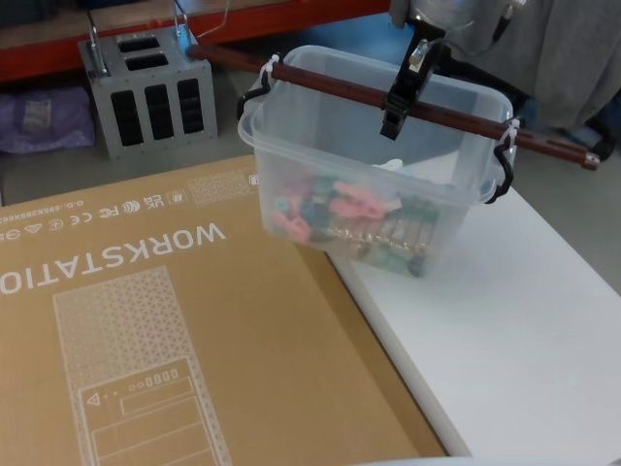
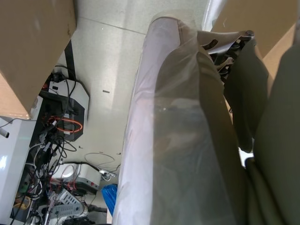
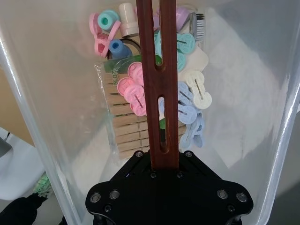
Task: Use one hand to grasp the basket and place it at the designated location.
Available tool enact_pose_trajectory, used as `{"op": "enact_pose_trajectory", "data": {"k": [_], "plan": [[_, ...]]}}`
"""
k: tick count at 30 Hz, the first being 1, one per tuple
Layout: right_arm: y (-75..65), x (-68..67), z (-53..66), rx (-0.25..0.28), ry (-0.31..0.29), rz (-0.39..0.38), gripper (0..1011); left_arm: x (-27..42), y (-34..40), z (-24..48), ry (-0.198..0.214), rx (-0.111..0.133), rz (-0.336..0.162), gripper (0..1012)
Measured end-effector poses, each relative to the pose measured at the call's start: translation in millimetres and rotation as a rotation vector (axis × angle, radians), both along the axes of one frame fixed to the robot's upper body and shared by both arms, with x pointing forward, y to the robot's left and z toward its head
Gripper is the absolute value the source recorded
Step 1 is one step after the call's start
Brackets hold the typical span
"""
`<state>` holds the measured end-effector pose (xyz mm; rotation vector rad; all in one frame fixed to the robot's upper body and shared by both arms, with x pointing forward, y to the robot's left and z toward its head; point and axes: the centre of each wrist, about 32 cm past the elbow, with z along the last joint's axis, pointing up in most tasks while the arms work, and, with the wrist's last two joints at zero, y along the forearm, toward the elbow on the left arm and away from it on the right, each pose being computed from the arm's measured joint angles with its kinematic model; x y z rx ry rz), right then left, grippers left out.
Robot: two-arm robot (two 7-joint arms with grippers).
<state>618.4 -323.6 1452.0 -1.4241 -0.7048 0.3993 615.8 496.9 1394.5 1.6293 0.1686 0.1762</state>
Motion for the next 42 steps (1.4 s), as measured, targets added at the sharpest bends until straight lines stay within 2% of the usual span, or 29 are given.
{"op": "enact_pose_trajectory", "data": {"k": [15, 25, 30, 32, 34, 36, 39, 42], "plan": [[22.7, 2.6, -1.9, 0.007, 0.018, 0.116, 0, 0.0, 0.0, 0.0, 0.000, 0.000, 0.000, 0], [44.9, 1.6, -0.3, -0.002, 0.010, 0.200, 0, 0.0, -0.1, 0.0, 0.000, 0.000, 0.000, 0], [50.0, 1.1, 0.2, -0.004, 0.005, 0.222, 0, 0.0, 0.2, 0.0, 0.000, 0.000, 0.000, 0], [58.4, 0.1, 0.2, -0.010, 0.001, 0.263, 0, 0.0, -0.1, 0.0, 0.000, 0.000, 0.000, 0], [60.9, -0.2, 0.0, -0.012, 0.000, 0.277, 0, 0.0, 0.0, 0.0, 0.000, 0.000, 0.000, 0], [71.7, -1.4, -0.5, -0.017, -0.006, 0.327, 0, 0.0, 0.0, 0.0, 0.000, 0.000, 0.000, 0], [80.8, -3.6, -1.6, -0.022, -0.010, 0.381, 0, 0.0, 0.1, 0.0, 0.000, 0.000, 0.000, 0], [84.6, -5.0, -2.4, -0.025, -0.011, 0.406, 0, 0.0, 0.1, 0.0, 0.000, 0.000, 0.000, 0]]}}
